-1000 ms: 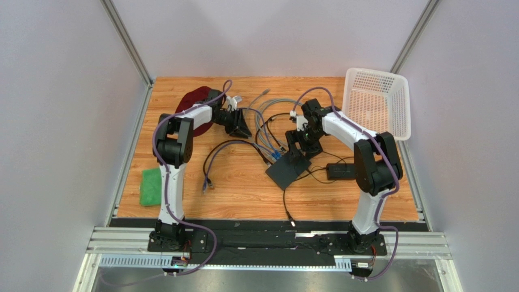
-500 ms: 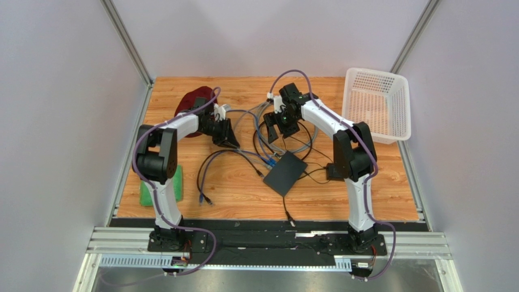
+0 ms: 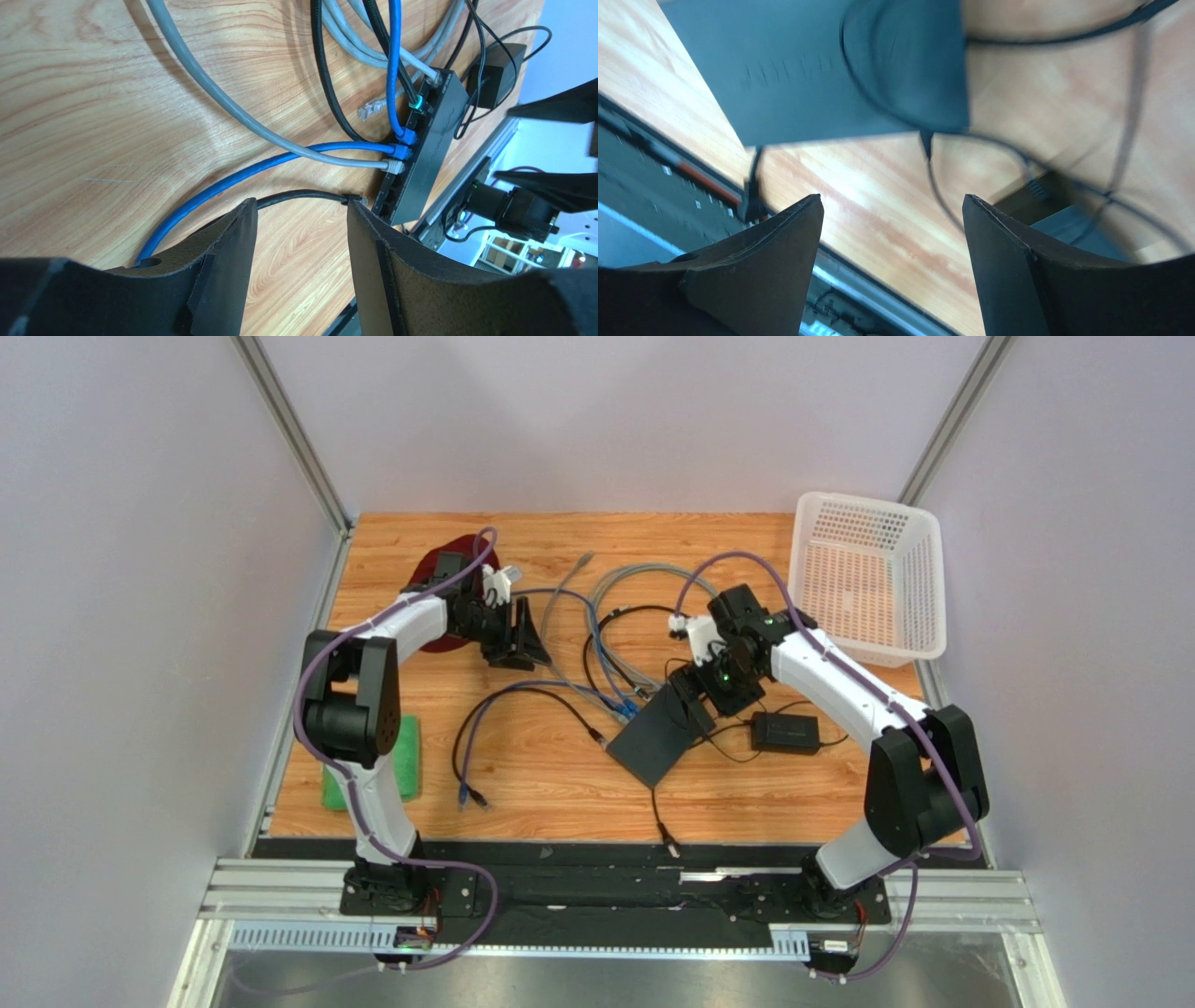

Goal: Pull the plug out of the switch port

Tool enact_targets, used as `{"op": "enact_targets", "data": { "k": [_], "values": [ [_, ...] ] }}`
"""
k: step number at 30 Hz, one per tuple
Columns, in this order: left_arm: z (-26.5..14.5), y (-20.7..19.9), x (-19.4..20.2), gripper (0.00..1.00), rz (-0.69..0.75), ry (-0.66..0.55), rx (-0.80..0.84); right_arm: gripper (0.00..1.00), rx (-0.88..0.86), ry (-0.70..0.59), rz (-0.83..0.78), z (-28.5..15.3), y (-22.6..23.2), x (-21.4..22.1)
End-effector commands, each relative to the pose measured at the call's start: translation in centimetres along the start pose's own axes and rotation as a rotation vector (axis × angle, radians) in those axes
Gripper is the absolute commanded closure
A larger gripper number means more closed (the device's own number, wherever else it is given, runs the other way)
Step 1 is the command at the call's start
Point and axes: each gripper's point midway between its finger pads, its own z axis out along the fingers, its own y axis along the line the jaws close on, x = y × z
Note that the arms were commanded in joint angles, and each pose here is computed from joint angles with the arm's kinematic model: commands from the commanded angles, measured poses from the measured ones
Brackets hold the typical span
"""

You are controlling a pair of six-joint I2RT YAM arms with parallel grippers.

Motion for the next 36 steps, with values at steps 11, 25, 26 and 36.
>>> {"op": "enact_targets", "data": {
  "k": [11,25,26,36],
  "values": [
    [0.4,0.1,0.5,0.44,0.086,0.019,0.035,0.25,-0.131,0.188,0.056,3.9,1.0,1.8],
    [-3.1,-1.5,2.3,0.44,0.213,-0.028,-0.012,0.27,-0.056,-0.019,-0.032,7.8,-3.5,-13.8],
    [-3.3,-1.6,2.6,0.44,0.225,-0.024,-0.014,0.27,-0.053,-0.039,-0.047,7.8,-3.7,-14.6],
    [-5.7,-1.6,2.3,0.44,0.525,-0.007,-0.068,0.27,-0.03,-0.135,-0.116,2.8,-3.0,-15.1]
  ]
}}
